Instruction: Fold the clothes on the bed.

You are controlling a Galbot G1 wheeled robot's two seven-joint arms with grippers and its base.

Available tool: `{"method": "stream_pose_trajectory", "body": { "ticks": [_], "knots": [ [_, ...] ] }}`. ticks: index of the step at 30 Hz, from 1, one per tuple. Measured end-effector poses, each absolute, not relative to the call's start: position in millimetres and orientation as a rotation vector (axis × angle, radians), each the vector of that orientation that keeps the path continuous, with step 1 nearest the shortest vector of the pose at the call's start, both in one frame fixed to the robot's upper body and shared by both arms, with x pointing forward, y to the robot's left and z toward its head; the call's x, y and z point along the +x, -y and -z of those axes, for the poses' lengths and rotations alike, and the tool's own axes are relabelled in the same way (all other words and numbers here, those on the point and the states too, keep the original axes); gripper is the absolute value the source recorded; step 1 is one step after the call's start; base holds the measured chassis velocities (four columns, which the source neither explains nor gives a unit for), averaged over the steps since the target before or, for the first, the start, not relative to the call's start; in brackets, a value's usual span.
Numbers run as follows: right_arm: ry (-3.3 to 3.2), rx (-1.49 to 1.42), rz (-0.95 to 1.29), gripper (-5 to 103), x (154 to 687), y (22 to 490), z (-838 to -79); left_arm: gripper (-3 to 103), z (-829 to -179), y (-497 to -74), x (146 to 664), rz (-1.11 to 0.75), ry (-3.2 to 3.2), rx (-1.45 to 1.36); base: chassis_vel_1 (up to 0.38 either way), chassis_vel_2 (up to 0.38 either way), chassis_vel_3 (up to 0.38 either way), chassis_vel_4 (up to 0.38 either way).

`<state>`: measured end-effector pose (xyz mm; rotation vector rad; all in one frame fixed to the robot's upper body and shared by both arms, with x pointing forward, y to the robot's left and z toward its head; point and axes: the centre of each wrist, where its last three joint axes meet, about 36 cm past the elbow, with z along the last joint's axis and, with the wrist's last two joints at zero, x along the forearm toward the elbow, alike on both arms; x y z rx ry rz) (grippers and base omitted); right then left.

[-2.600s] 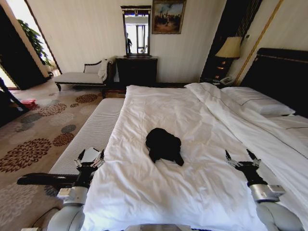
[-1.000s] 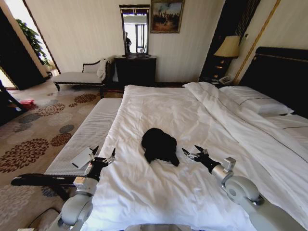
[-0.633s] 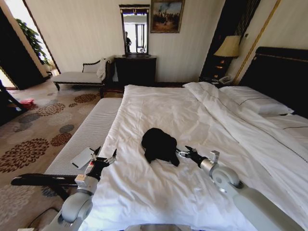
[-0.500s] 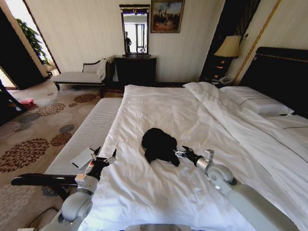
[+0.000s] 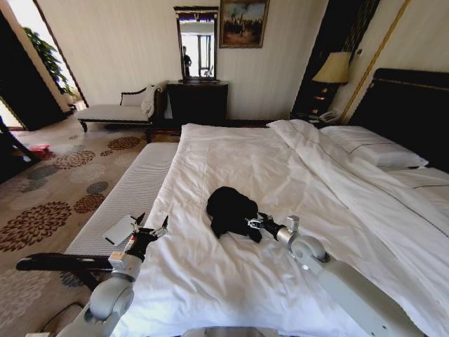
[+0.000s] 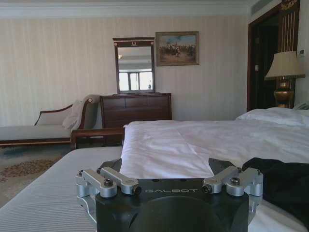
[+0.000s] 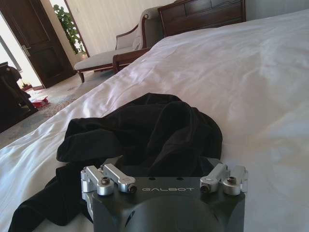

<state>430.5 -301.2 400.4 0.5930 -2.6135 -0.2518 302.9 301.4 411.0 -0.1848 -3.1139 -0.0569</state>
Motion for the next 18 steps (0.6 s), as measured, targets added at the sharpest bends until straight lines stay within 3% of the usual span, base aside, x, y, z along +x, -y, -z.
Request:
{"method": "stream_pose_trajectory", "body": {
  "ticks": [1, 3, 4, 10, 11, 13, 15, 16, 17, 18],
  "knots": [
    [2.615, 0.590, 0.251, 86, 431.1, 301.6, -400.4, 100, -410.6, -301.8, 302.7, 0.057, 3.114, -0.183, 0.000, 0.000, 0.000, 0.000],
    [2.616, 0.589, 0.251, 86, 431.5, 301.7, -400.6, 100, -410.3, -301.9, 302.6, 0.056, 3.114, -0.183, 0.000, 0.000, 0.000, 0.000],
    [2.619, 0.588, 0.248, 76, 432.9, 302.3, -401.7, 100, -409.8, -302.1, 302.6, 0.056, 3.113, -0.183, 0.000, 0.000, 0.000, 0.000],
    [2.619, 0.587, 0.242, 59, 438.1, 302.2, -402.0, 100, -408.6, -301.3, 303.3, 0.049, 3.113, -0.180, 0.000, 0.000, 0.000, 0.000],
    [2.618, 0.587, 0.242, 48, 439.4, 300.8, -401.6, 100, -408.2, -301.1, 303.1, 0.047, 3.113, -0.179, 0.000, 0.000, 0.000, 0.000],
    [2.617, 0.587, 0.241, 48, 440.1, 300.3, -401.4, 100, -408.0, -301.0, 302.9, 0.047, 3.113, -0.180, 0.000, 0.000, 0.000, 0.000],
    [2.617, 0.586, 0.242, 37, 442.2, 299.7, -401.2, 100, -407.0, -301.2, 302.1, 0.045, 3.112, -0.179, 0.000, 0.000, 0.000, 0.000],
    [2.617, 0.585, 0.241, 37, 443.2, 299.7, -401.2, 100, -406.6, -301.3, 301.8, 0.045, 3.112, -0.178, 0.000, 0.000, 0.000, 0.000],
    [2.618, 0.582, 0.240, 26, 445.2, 300.3, -400.9, 100, -405.9, -301.3, 301.5, 0.044, 3.111, -0.175, 0.000, 0.000, 0.000, 0.000],
    [2.619, 0.579, 0.239, 26, 446.4, 300.8, -400.6, 100, -405.6, -301.2, 301.2, 0.044, 3.111, -0.174, 0.000, 0.000, 0.000, 0.000]
  ]
}}
